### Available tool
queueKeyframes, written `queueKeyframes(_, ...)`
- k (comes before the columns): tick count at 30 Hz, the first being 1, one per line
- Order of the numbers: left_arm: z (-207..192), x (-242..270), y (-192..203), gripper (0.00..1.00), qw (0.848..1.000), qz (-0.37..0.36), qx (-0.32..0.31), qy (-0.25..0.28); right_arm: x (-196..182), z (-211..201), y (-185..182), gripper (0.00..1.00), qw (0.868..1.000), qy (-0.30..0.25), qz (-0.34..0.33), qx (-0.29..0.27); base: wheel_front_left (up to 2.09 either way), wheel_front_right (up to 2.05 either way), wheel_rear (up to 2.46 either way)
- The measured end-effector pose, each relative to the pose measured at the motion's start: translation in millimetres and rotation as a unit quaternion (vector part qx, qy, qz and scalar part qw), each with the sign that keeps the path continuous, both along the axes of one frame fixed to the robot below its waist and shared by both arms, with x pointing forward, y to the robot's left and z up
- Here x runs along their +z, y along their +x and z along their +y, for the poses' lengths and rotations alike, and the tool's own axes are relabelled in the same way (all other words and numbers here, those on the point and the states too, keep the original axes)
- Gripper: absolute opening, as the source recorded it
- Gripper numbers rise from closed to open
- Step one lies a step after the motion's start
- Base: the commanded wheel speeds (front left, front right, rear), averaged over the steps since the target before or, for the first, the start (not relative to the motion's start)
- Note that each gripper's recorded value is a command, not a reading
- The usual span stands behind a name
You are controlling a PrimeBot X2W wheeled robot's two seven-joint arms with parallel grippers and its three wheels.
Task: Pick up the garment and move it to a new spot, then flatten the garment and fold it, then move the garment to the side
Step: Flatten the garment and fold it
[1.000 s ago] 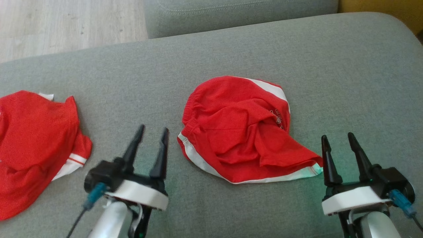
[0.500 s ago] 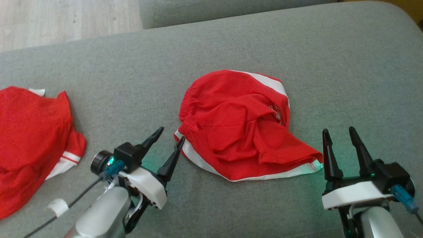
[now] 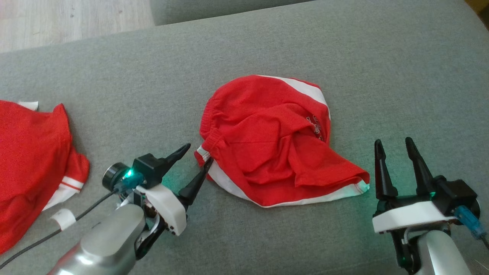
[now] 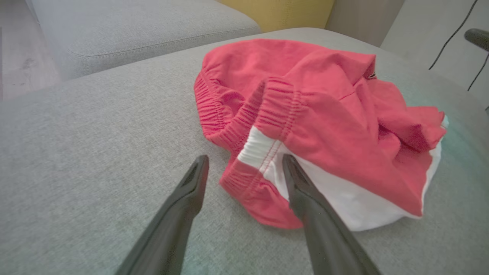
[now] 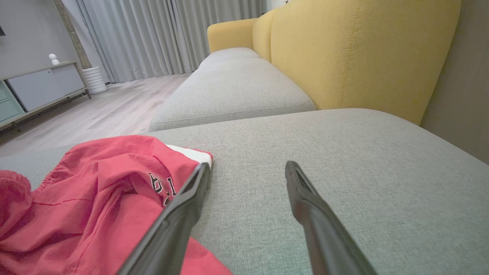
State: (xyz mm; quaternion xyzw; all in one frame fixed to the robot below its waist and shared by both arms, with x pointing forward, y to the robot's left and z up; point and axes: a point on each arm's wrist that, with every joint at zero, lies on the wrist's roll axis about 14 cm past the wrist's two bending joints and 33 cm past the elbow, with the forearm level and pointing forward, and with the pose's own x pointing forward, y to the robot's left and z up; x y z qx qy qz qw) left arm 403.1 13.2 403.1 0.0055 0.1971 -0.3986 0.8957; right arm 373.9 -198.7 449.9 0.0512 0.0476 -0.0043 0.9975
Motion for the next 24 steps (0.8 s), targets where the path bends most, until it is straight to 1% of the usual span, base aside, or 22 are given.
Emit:
queueKeyframes(14,-9,5,1,1.0,0.999,-0.003,-0.036,0.001,-1,-4,-3,1.0,1.0,-0.001,0.003,-0.006,0.0,0.0,0.0)
queueKeyframes(15,-10,4,0,0.43,0.999,0.0,-0.039,0.001,-2,-4,-3,1.0,1.0,-0.001,0.004,-0.006,0.0,0.0,0.0)
queueKeyframes(16,-11,3,-1,0.06,0.999,0.002,-0.042,0.002,-3,-4,-3,1.0,1.0,-0.001,0.005,-0.006,0.0,0.0,0.0)
queueKeyframes(17,-12,2,-2,0.0,0.999,0.004,-0.047,0.004,-4,-4,-2,1.0,1.0,-0.001,0.006,-0.006,0.0,0.0,0.0)
queueKeyframes(24,-8,4,3,0.0,0.999,-0.004,-0.044,-0.002,-15,-1,-3,1.0,1.0,-0.004,0.024,-0.001,0.0,0.0,0.0)
